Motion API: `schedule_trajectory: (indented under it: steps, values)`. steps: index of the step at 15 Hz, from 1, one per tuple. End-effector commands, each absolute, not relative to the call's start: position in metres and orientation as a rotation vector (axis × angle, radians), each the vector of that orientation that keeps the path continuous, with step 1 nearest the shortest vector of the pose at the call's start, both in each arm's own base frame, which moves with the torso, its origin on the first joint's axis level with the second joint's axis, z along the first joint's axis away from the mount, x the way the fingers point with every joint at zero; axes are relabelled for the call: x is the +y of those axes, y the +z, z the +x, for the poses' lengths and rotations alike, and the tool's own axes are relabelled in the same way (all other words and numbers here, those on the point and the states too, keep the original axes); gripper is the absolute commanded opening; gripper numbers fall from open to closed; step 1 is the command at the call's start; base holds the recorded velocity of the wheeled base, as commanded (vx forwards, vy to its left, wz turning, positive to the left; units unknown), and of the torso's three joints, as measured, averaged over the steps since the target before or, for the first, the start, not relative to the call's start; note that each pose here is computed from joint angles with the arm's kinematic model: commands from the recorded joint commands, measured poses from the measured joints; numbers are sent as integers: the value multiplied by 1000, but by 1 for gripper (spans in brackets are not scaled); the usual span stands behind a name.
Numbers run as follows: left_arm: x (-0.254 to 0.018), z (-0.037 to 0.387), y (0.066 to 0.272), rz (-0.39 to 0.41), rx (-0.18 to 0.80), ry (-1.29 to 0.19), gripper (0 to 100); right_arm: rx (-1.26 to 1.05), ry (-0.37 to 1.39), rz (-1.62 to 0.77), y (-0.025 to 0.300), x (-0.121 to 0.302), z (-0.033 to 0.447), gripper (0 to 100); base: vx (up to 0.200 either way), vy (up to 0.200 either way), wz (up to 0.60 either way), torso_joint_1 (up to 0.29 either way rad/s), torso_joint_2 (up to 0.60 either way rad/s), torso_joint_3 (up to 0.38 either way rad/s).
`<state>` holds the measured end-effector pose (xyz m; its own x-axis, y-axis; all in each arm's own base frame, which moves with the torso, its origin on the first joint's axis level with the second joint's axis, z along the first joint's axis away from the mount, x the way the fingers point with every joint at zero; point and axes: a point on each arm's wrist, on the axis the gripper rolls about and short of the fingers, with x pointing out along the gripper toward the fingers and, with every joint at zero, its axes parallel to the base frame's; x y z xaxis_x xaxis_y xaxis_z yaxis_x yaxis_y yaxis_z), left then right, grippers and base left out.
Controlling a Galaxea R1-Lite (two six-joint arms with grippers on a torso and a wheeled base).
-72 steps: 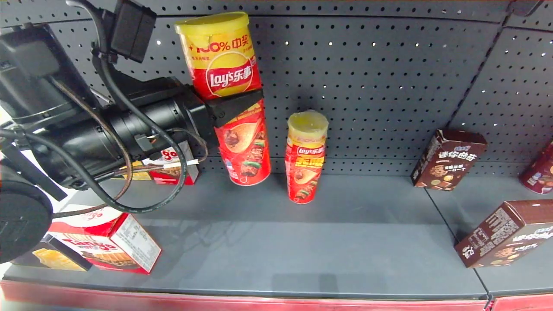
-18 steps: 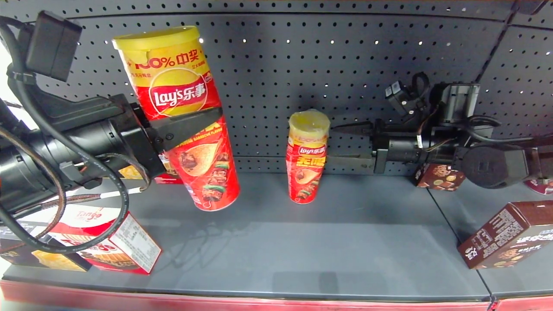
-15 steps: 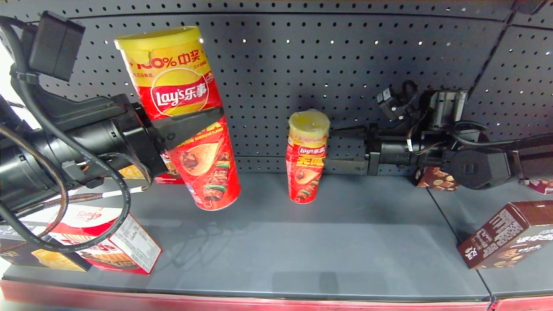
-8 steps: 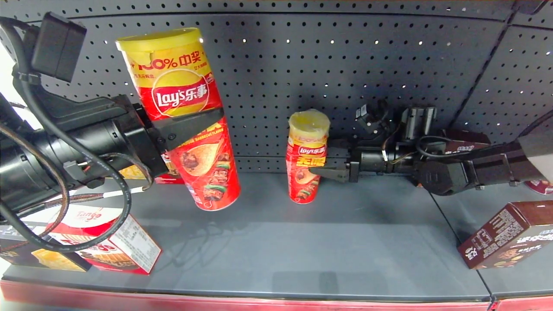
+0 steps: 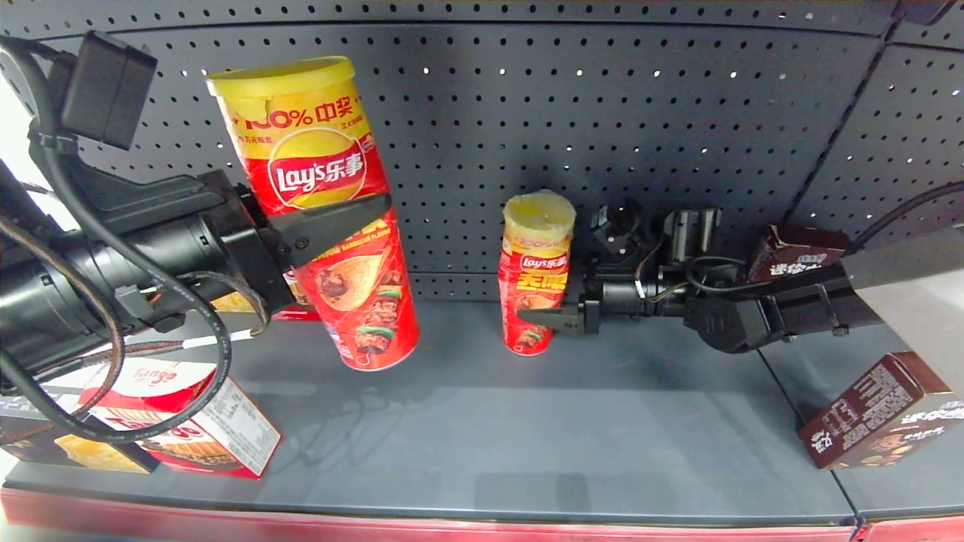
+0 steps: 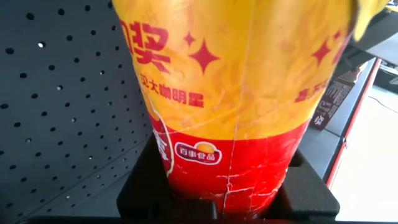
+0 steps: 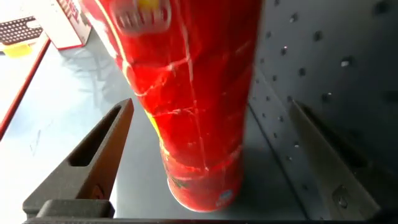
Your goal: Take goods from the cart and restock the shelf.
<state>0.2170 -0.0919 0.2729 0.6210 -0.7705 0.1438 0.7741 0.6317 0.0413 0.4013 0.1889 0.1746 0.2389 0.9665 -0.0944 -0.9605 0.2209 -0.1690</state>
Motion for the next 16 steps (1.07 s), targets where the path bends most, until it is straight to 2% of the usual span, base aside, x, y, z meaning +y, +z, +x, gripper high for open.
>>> schedule_trajectory:
  steps: [1,4,5,11,16]
  values:
    - [-92,217,272,-26,-151,-887,0,-25,1342,-205,168,195,405,100,0,0,0,0,0,0]
    - [-92,217,274,-27,-156,-885,0,-33,1350,-206,166,200,409,100,0,0,0,0,0,0]
    - [-92,217,274,-27,-156,-885,0,-33,1361,-203,163,201,411,0,0,0,0,0,0,0]
    - [-91,218,275,-27,-158,-879,0,-34,1367,-204,165,203,406,0,0,0,0,0,0,0]
    - [-91,217,272,-28,-153,-878,0,-48,1388,-210,187,195,362,0,0,0,0,0,0,0]
